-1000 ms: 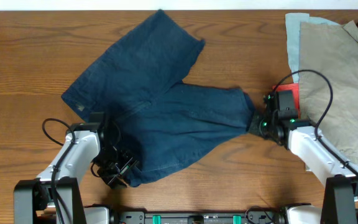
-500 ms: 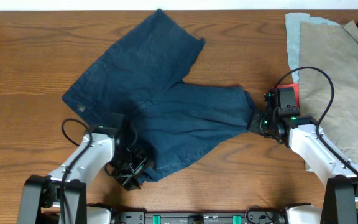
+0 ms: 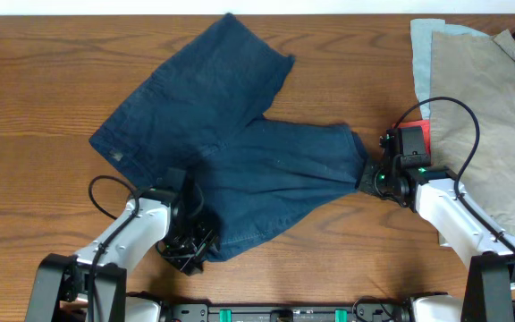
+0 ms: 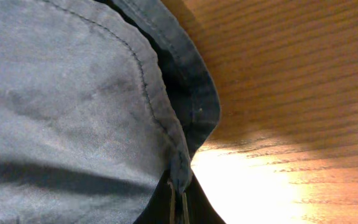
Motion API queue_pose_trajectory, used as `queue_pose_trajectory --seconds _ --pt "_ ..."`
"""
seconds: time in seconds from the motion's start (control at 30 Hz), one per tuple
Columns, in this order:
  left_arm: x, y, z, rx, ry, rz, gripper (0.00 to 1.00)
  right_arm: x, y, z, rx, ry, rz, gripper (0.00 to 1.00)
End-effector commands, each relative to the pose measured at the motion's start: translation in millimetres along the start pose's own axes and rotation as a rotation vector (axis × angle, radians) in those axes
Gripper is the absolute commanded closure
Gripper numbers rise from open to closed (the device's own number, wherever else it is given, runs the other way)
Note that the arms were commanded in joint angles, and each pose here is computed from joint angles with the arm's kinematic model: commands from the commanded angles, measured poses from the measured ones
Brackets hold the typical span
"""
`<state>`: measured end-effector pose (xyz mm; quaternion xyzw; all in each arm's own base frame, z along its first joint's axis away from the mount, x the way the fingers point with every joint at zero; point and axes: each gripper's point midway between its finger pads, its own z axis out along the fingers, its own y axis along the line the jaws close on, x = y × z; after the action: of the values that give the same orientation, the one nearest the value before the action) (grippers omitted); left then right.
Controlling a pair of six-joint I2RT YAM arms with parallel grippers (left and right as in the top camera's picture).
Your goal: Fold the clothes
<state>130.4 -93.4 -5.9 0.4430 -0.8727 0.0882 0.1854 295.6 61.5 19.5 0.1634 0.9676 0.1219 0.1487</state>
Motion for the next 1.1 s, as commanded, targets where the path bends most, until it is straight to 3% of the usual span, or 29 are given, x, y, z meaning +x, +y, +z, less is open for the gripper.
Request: queue_pose_trajectory --seconds 0.0,0.27,0.37,0.4,0.53,0.67,0.8,1.07 --pt "-35 19 -3 -0.11 -0.2 -0.041 0.48 -12 -7 -5 0.042 -0.045 -0.021 0.99" --pt "-42 17 -12 -0.105 -0.256 -0.035 0.62 -11 -10 -5 0.054 -0.043 -0.02 0.99" --pt "-43 17 -13 -0.103 -0.264 -0.033 0.81 -11 -12 -5 0.067 -0.046 -0.019 0.99" --pt "-42 17 -14 -0.101 -0.265 -0.033 0.93 -11 -12 -5 0.068 -0.046 -0.019 0.99" --pt "-41 17 -16 -0.098 -0.266 -0.022 0.95 -11 -16 -6 0.076 -0.044 -0.009 0.99" --pt "-35 0 -29 -0.036 -0.254 0.167 0.94 -19 -25 -14 0.093 -0.041 0.007 0.99" --pt "-20 -35 -54 0.094 -0.234 0.383 0.94 -37 -32 -42 0.124 -0.051 0.028 0.99" --pt "27 -71 -85 0.205 -0.204 0.578 0.94 -58 -53 -119 0.159 -0.096 0.153 0.99"
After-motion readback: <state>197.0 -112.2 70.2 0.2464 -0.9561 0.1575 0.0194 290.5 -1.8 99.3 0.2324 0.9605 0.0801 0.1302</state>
